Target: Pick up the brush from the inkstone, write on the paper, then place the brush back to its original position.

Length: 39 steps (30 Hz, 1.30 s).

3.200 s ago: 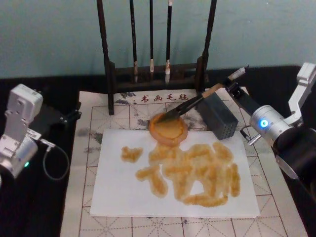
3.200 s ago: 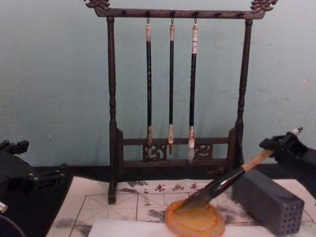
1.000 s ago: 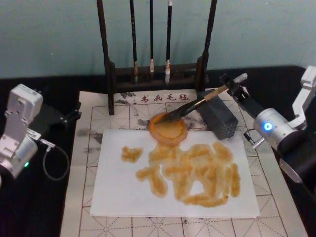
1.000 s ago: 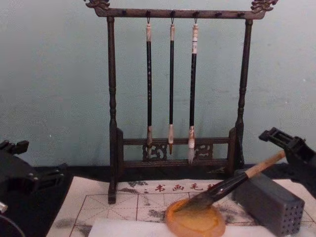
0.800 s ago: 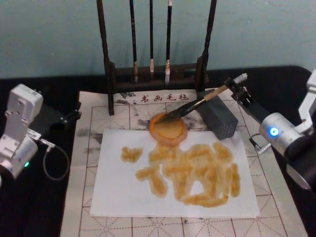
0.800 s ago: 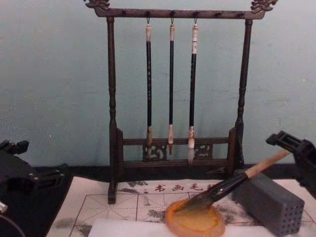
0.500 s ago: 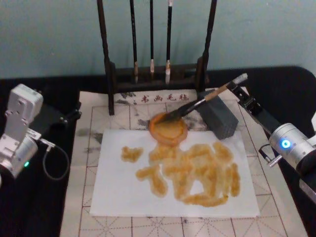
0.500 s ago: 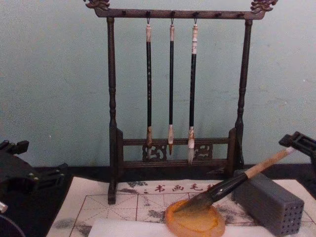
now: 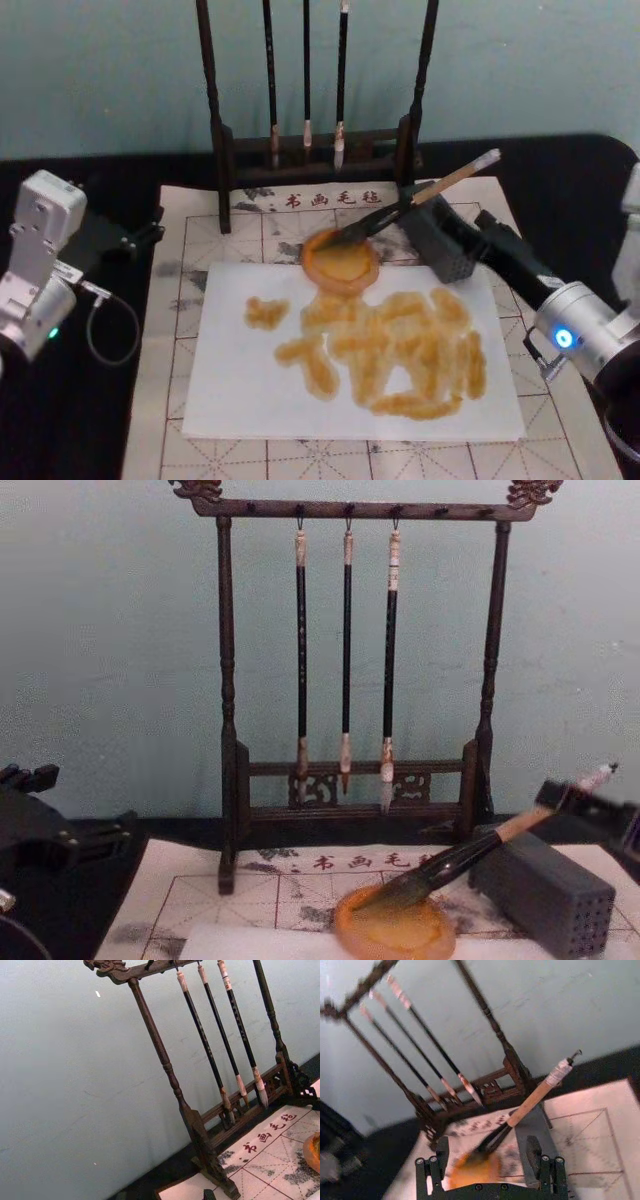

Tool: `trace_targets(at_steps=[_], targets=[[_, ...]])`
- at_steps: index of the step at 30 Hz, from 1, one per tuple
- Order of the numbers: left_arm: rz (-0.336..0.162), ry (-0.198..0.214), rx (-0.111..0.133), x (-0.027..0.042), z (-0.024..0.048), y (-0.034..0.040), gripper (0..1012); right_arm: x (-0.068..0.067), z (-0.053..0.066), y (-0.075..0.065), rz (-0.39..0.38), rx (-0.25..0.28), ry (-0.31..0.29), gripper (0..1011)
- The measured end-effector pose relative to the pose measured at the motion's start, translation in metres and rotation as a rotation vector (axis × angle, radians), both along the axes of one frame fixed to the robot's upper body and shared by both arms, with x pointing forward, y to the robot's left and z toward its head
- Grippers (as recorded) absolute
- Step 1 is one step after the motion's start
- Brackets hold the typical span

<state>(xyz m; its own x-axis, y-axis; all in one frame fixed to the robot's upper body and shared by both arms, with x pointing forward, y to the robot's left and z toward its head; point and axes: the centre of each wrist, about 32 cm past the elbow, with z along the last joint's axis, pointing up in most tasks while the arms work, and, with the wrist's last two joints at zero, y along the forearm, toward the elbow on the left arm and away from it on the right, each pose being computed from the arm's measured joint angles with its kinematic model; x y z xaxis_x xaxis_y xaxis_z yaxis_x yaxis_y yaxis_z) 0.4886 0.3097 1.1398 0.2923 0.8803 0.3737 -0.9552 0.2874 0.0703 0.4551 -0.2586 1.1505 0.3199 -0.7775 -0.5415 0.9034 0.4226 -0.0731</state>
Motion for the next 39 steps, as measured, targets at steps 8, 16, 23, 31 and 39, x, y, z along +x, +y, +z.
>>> trace_targets(at_steps=[8,16,23,31,39], targets=[[0.000,0.000,0.000,0.0000,0.0000,0.0000,1001,-0.005,-0.006,0.012,0.023,-0.357,-0.112,1000],[0.000,0.000,0.000,0.0000,0.0000,0.0000,1001,-0.008,-0.012,0.016,0.024,-0.513,-0.180,1000],[0.000,0.000,0.000,0.0000,0.0000,0.0000,1001,-0.008,-0.015,0.017,0.018,-0.537,-0.189,1000],[0.000,0.000,0.000,0.0000,0.0000,0.0000,1001,-0.008,-0.014,0.017,0.018,-0.534,-0.187,1000],[0.000,0.000,0.000,0.0000,0.0000,0.0000,1001,-0.007,-0.014,0.017,0.017,-0.532,-0.187,1000]])
